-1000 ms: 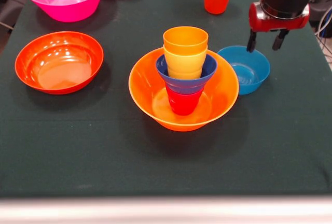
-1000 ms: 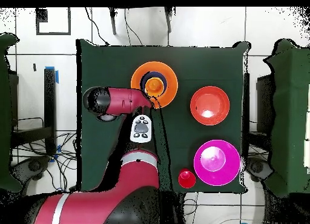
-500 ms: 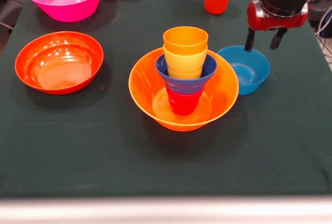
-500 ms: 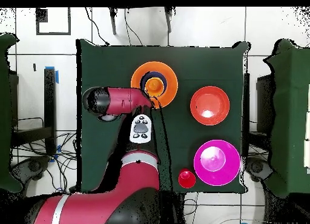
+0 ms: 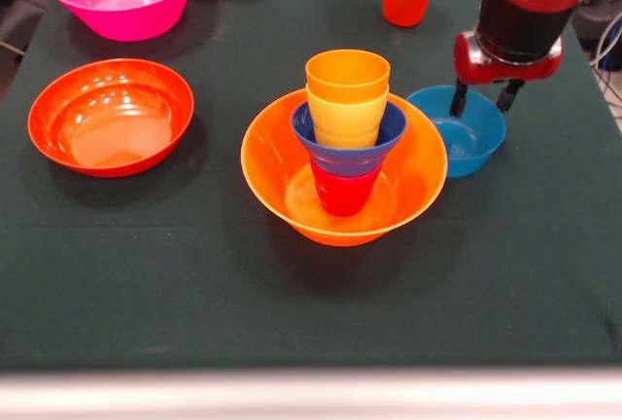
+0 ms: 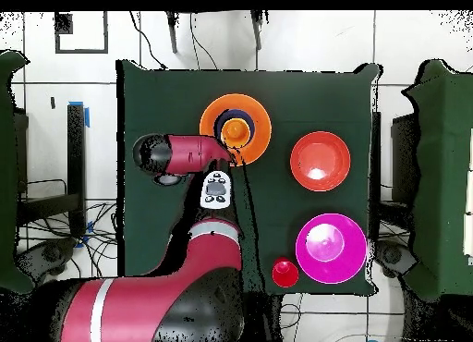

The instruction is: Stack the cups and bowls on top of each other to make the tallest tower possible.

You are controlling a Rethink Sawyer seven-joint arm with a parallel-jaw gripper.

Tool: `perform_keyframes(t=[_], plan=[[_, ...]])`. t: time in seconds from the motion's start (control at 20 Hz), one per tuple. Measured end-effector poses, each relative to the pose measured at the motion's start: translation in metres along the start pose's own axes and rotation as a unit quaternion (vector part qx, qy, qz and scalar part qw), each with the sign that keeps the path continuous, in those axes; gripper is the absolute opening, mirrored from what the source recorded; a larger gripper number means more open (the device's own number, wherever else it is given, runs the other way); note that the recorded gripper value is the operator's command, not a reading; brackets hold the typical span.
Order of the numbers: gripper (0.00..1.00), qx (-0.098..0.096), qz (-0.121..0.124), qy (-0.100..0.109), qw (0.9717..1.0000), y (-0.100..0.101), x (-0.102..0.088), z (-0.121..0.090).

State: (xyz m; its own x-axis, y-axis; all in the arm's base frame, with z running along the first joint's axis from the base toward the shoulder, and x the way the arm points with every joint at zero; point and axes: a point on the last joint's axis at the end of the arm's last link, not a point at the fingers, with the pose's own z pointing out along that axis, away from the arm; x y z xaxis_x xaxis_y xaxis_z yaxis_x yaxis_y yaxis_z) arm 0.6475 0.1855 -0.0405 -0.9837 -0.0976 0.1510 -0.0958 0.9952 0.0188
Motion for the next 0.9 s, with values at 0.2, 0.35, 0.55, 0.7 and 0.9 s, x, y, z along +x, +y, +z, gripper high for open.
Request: perform_keyframes(t=[0.2,0.35,0.55,0.7,0.9], plan=[[0.00,0.003,-0.002,0.007,1.0000,-0.002,0.004,0.014],[0.00,0.007,0.000,-0.007,1.0000,-0.007,-0.004,0.002],[0.00,0.009,0.001,-0.020,0.9998,-0.011,-0.013,-0.011],[0.00,0.011,0.000,-0.021,0.9997,-0.009,-0.014,-0.010],[0.00,0.016,-0.004,-0.018,0.9997,-0.007,-0.012,-0.009]])
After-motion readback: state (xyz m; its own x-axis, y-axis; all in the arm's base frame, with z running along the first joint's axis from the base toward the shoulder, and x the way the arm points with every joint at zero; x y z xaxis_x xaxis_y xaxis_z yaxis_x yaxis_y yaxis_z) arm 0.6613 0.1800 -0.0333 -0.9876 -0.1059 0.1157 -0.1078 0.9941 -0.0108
